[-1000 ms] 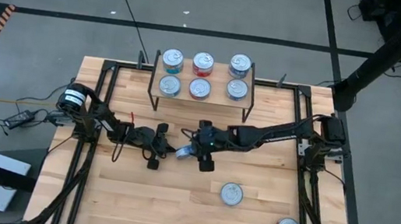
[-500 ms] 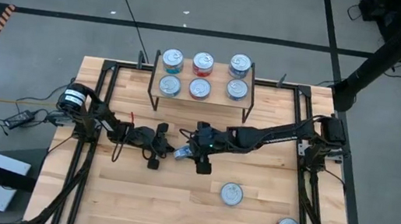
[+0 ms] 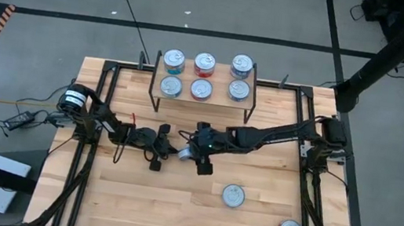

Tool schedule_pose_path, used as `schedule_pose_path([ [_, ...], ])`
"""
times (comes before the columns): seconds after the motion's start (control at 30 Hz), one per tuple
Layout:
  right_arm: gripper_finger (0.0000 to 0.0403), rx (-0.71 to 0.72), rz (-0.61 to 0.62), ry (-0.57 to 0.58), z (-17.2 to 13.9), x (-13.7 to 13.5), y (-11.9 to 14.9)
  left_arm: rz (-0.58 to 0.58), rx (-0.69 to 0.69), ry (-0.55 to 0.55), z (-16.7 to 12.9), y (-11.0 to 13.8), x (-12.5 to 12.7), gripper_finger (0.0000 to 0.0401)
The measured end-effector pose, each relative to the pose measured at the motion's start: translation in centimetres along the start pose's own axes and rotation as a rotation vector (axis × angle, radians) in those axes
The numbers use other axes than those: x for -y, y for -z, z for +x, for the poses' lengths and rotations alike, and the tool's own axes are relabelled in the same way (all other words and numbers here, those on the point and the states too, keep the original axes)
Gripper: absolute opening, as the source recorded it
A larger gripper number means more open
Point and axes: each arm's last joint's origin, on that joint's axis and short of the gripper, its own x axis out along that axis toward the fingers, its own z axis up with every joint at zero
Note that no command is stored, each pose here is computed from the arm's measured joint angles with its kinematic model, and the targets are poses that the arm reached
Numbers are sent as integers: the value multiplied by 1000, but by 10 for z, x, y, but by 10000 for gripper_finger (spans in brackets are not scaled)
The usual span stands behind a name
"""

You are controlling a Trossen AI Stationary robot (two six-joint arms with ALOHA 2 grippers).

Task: Stack canned seafood by type on shelf
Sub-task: Stack the blue tuna can on top of the other blue tuna can on the shelf

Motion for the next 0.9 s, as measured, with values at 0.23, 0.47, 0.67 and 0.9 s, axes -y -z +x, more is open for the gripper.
schedule_pose_path([
  [0.23,280,-61,-30,13,17,-2,10,1,-9,1,0,1,0,5],
  [0.47,275,-83,-37,15,24,4,15,2,-19,3,0,2,0,5],
  [0.67,257,-90,-29,6,26,7,17,2,-20,3,0,2,0,5],
  [0.9,185,-98,-25,-28,26,6,18,2,-20,3,0,2,0,5],
])
